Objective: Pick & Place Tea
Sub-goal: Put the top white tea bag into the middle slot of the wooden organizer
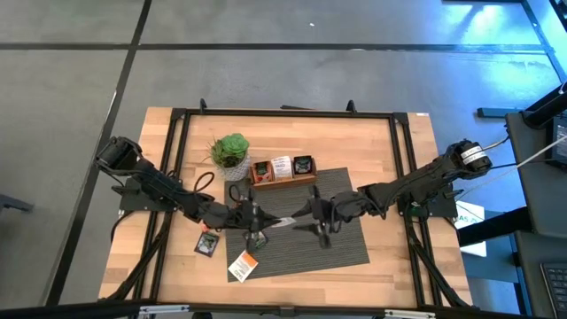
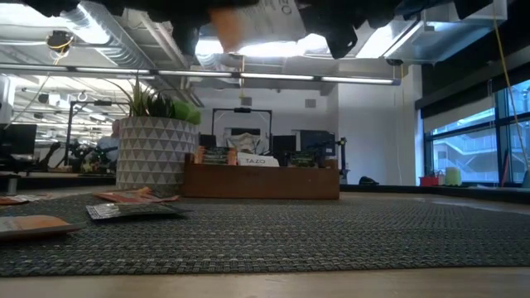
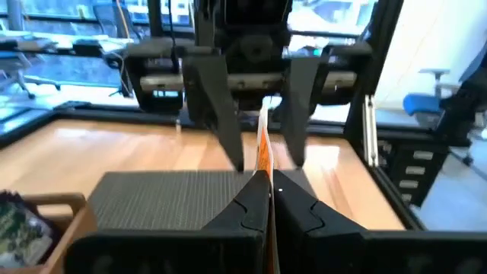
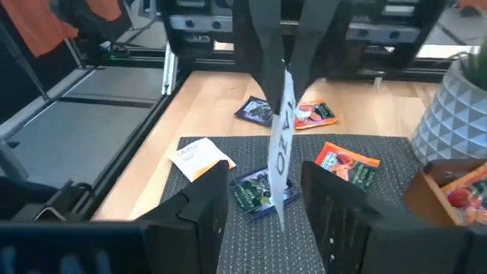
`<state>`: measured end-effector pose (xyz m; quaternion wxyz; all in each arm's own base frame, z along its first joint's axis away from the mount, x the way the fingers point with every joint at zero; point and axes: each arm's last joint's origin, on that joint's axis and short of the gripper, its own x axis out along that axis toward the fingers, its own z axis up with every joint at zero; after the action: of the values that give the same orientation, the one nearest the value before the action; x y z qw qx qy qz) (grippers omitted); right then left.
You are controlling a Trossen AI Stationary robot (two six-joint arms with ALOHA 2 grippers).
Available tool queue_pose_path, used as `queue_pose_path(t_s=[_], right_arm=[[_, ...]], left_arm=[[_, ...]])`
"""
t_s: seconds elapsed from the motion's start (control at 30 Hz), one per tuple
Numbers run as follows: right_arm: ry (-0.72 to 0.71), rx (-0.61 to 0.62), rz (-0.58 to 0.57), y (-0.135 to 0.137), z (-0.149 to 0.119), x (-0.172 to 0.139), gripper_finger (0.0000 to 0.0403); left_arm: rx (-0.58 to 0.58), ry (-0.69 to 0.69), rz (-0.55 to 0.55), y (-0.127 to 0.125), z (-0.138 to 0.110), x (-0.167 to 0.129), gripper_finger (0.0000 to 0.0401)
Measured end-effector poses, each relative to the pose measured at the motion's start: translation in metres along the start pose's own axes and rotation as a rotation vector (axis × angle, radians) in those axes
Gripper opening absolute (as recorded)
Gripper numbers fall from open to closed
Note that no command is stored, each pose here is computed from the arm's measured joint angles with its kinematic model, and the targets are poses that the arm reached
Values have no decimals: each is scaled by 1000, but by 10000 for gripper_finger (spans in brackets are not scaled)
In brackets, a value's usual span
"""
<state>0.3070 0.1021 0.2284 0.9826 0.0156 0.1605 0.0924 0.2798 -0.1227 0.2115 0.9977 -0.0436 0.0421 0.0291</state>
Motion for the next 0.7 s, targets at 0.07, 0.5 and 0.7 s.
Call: queue_pose_path(t_s=[0.07,0.5,0.7], right_arm=[[-2,7,-10,0,0,0,146],[-37,9,-14,-1,4,0,9],[-35,22,-65,-3,3,0,5]], left_arm=[[0,-33,-1,0,4,0,2],[27,-74,-3,2,8,1,5],[43,-62,-5,1,7,0,10]])
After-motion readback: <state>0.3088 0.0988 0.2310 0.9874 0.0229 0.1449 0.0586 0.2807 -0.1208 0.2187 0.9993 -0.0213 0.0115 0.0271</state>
